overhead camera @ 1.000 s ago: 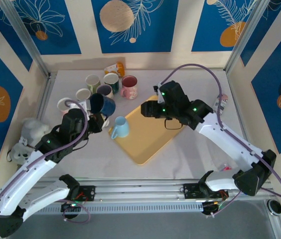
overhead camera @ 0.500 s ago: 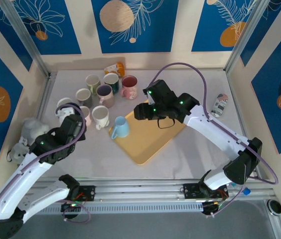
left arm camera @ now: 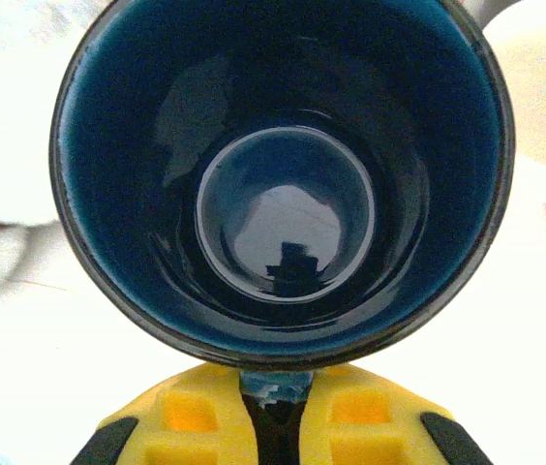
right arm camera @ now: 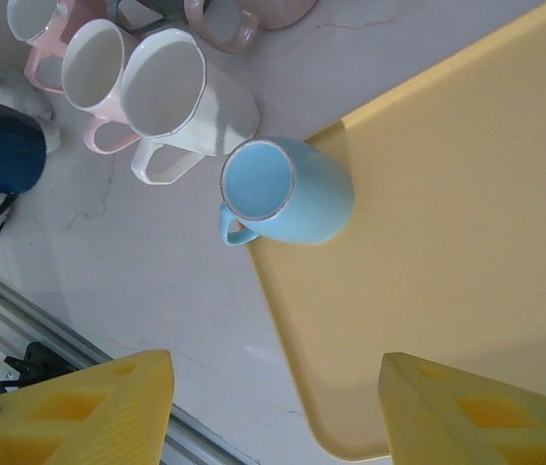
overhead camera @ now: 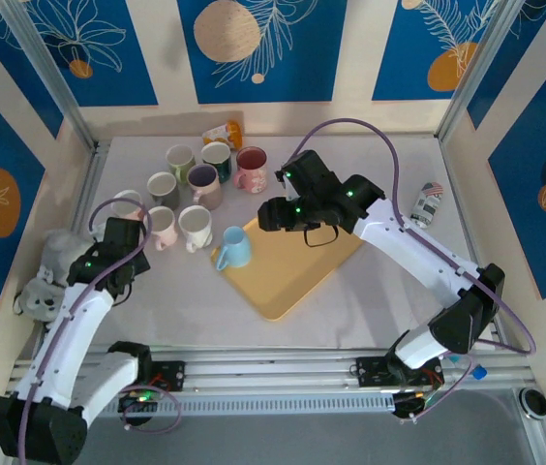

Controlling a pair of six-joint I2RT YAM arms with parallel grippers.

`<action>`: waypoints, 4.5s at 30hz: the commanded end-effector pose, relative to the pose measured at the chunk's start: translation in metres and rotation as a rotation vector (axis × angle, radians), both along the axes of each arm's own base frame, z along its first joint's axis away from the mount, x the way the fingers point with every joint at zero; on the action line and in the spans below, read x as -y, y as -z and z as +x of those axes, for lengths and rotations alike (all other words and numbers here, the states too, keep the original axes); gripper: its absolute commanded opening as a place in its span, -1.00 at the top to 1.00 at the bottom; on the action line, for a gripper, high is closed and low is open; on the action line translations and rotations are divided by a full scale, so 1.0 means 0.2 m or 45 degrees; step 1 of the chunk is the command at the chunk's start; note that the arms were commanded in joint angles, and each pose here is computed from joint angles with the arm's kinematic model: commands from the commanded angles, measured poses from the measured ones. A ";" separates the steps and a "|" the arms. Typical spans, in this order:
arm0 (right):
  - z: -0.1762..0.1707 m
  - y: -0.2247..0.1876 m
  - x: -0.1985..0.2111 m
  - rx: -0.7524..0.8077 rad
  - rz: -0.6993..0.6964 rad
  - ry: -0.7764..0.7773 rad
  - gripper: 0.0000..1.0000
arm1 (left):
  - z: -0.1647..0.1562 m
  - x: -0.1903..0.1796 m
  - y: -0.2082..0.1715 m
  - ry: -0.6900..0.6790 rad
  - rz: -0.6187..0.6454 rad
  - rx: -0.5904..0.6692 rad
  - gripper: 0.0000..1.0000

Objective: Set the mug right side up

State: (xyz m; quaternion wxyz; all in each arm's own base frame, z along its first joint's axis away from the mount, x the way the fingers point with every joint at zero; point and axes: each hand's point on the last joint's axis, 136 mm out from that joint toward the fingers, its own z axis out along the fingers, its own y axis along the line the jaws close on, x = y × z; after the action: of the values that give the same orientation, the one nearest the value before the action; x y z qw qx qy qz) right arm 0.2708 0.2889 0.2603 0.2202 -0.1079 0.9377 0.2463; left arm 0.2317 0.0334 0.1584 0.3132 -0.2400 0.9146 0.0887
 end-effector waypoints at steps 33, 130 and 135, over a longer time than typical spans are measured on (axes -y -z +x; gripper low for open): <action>0.00 0.01 0.01 -0.067 0.051 0.024 -0.17 | 0.11 0.00 0.31 0.031 -0.047 0.013 0.33; 0.23 0.75 -0.02 -0.483 -0.121 1.044 -0.17 | 0.13 0.65 -0.38 0.738 -0.782 0.324 -0.26; 0.25 0.80 -0.01 -0.537 -0.106 1.073 -0.15 | 0.13 0.65 -0.39 0.723 -0.786 0.330 -0.26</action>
State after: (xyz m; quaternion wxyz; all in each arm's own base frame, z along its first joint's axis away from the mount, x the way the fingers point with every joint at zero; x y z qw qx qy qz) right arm 0.3132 0.2938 0.0978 0.1038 0.2930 0.9443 0.1081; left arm 0.2561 -0.0969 0.2301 0.3431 -0.0660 0.8869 -0.3021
